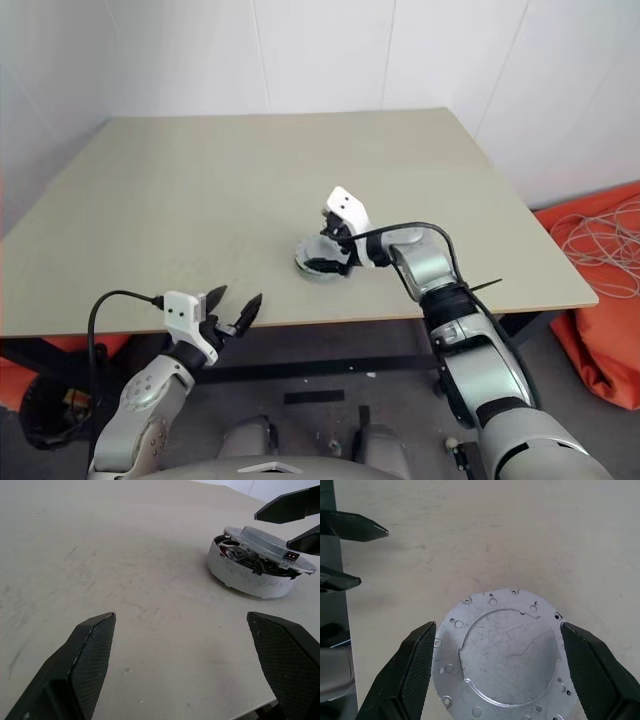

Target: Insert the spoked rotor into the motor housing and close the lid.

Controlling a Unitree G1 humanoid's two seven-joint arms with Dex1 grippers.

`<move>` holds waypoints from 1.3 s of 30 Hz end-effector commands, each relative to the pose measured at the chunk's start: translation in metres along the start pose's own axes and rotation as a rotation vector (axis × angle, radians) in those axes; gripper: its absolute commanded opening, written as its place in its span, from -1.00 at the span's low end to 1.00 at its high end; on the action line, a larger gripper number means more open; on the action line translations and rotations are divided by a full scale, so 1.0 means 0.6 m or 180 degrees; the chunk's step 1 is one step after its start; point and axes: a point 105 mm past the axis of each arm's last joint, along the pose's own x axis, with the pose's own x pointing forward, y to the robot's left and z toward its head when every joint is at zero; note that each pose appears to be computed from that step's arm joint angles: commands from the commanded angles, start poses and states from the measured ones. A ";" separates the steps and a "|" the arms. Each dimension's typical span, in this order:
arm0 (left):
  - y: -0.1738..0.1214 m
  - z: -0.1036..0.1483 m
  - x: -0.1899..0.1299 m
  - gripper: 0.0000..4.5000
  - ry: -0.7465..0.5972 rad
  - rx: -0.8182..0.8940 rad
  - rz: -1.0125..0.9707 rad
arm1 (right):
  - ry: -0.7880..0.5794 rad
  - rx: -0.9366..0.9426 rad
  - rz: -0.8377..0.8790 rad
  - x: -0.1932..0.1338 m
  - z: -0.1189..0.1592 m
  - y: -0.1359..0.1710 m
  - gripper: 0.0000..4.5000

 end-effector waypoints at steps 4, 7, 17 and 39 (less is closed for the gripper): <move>-0.002 0.025 -0.001 1.00 -0.0183 0.0075 0.0009 | 0.0027 -0.0198 -0.0077 0.002 0.019 -0.010 0.99; -0.002 0.026 -0.001 1.00 -0.0187 0.0074 0.0015 | 0.0080 -0.0192 -0.0121 0.001 0.015 -0.014 0.99; -0.005 0.030 0.000 1.00 -0.0204 0.0068 0.0028 | 0.0291 -0.0212 -0.0214 0.001 -0.001 -0.022 0.61; -0.012 0.043 0.003 1.00 -0.0213 0.0058 0.0001 | 0.0067 -0.0066 -0.0233 -0.008 0.014 -0.010 0.41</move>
